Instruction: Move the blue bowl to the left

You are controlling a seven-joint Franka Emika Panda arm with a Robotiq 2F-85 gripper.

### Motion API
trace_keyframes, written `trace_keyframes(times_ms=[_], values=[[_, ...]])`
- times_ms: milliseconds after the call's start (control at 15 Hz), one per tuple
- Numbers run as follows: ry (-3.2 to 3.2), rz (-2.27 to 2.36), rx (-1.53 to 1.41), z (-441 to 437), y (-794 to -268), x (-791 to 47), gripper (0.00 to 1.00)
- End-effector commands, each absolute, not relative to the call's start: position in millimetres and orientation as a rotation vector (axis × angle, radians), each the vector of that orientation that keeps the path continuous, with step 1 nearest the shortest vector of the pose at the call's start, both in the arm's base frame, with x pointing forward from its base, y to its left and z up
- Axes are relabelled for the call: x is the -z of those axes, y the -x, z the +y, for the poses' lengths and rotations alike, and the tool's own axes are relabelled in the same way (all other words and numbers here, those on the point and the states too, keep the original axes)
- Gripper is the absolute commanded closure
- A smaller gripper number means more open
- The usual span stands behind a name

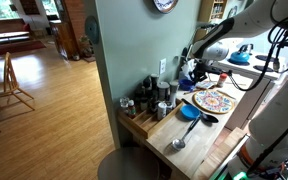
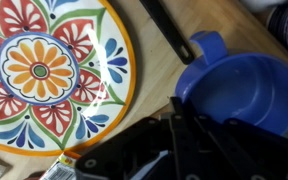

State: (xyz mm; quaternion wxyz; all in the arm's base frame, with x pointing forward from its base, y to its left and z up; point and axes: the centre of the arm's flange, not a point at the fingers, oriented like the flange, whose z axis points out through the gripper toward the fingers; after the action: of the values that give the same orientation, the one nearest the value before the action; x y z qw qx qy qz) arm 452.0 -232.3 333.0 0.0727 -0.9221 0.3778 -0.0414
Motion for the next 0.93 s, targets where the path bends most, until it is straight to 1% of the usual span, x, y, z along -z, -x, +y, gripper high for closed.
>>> trace_keyframes(times_ms=[0,400,667,867], values=[[2.867,0.916,0.084,-224.8,-400.7,-342.4,0.99],[2.944,0.536,0.130,-195.8,-356.3,-354.5,0.99],[2.953,0.336,0.227,-152.0,-336.5,-363.7,0.99],[2.970,0.081,0.259,-110.3,-327.8,-372.1,0.99]])
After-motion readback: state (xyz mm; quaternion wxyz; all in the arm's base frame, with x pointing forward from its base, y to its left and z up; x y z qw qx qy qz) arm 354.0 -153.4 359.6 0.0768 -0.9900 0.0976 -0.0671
